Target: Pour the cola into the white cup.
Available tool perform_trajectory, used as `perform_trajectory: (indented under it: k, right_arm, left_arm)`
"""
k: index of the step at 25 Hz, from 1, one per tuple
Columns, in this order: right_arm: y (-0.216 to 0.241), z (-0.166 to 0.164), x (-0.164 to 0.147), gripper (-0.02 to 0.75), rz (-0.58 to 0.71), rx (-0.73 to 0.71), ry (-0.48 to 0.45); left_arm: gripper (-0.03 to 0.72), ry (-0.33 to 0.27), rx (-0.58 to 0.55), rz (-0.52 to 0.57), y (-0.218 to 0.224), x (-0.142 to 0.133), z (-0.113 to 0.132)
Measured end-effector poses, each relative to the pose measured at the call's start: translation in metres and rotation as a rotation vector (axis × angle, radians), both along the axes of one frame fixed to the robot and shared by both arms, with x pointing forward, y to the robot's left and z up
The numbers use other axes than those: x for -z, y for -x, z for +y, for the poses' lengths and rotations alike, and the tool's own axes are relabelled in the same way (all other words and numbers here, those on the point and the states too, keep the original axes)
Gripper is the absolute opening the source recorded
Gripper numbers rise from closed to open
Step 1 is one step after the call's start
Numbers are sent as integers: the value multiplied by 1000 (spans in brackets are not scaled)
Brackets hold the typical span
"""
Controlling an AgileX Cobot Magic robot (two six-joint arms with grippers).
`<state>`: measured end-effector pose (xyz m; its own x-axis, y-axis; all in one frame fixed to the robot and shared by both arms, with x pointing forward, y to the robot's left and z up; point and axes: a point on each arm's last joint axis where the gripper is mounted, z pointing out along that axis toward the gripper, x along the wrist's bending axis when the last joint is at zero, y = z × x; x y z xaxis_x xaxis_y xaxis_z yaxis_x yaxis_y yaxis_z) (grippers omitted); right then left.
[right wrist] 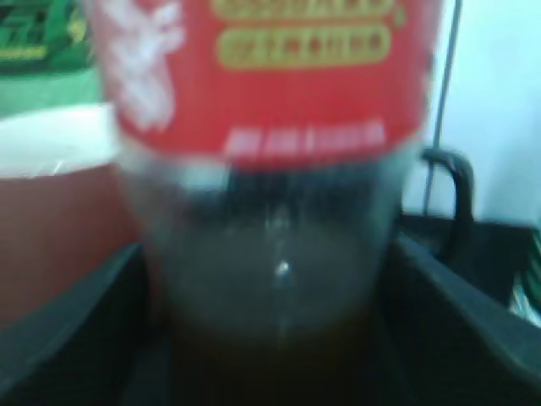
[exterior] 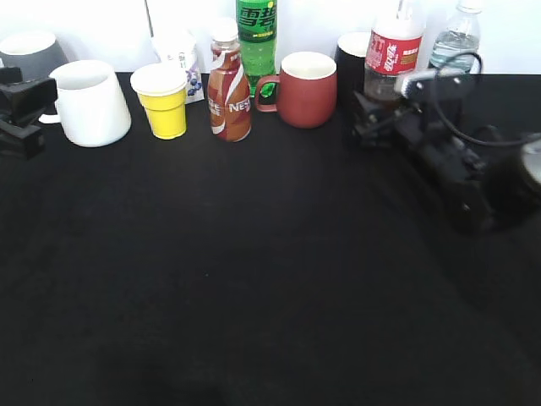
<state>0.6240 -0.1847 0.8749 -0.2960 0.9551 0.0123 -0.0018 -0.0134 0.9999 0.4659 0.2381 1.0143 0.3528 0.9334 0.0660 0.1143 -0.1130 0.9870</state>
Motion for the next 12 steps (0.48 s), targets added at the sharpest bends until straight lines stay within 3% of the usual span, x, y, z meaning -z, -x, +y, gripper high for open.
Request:
perform_trajectory:
  k: [3,5,9,12]
  right_arm:
    - [26,-8,-28,659,26,0,3]
    - [38,-8,-59,657,181,-27,19]
    - [86,-27,-91,617,753,47,156]
    - [125,-42,-113,584,1107,117,250]
  left_arm:
    - [327,-18,-14,37,4,-1,2]
    - [327,-41,-49,94,12,-9,8]
    - [328,-138,-191,508,26,-35,23]
    - [377,-114,-222,816,42,-47,23]
